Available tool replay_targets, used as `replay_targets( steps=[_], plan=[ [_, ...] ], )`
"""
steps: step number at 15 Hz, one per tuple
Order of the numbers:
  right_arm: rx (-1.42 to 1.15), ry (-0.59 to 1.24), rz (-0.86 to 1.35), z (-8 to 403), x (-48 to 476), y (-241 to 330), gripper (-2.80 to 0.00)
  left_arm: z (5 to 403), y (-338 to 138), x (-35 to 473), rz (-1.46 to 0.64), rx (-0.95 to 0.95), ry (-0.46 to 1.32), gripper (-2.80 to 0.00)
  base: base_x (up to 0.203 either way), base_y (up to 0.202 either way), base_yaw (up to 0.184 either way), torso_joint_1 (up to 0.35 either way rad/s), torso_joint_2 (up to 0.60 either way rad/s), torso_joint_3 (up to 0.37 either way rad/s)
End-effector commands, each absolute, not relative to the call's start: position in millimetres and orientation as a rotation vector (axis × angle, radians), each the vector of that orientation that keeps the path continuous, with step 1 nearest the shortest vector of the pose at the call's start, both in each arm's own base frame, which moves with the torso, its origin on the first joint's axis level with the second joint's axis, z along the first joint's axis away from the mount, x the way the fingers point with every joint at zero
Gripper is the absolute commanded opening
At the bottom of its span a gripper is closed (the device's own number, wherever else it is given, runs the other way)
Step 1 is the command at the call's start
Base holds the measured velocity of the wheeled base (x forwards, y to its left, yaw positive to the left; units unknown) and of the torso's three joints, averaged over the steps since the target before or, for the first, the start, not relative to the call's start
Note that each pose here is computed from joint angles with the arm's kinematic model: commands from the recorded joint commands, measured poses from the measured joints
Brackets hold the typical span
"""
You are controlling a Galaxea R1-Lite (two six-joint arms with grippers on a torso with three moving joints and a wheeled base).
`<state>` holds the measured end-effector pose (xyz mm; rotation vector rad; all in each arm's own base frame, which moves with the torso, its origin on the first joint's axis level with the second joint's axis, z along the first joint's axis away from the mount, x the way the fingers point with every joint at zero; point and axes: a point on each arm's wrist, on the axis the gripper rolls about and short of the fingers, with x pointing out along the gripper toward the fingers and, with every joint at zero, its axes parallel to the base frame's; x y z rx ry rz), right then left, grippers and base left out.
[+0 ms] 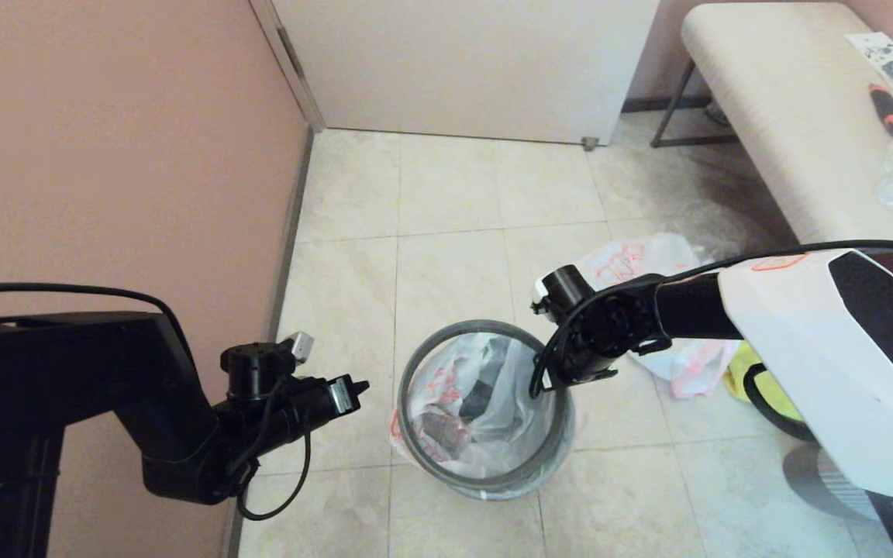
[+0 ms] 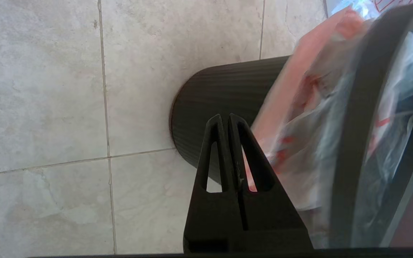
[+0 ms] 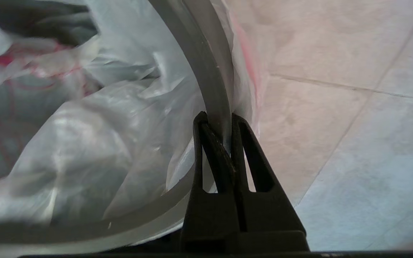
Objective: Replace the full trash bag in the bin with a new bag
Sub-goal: Place the trash can ring on the trash can
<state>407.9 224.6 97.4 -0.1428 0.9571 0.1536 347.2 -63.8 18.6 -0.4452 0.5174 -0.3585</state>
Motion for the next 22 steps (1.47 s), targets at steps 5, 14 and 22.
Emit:
replay_targets(
  steps=[5,14,22],
  plan=[
    [-0.147,0.962,0.143,107.4,384.5,235.8,-2.8,18.7,-63.8,347.5,-0.36,-0.448,0.513,-2.8,0.0,0.0,0.0,0.0,0.0,0.0],
    [-0.149,0.972,0.132,96.8,384.3,242.1,-2.8,18.5,-63.8,347.6,-0.36,-0.447,0.513,-2.8,0.0,0.0,0.0,0.0,0.0,0.0],
    [-0.155,0.929,0.108,81.5,398.1,249.2,-2.8,18.7,-64.3,347.4,-0.362,-0.447,0.513,-2.8,0.0,0.0,0.0,0.0,0.0,0.0]
  ],
)
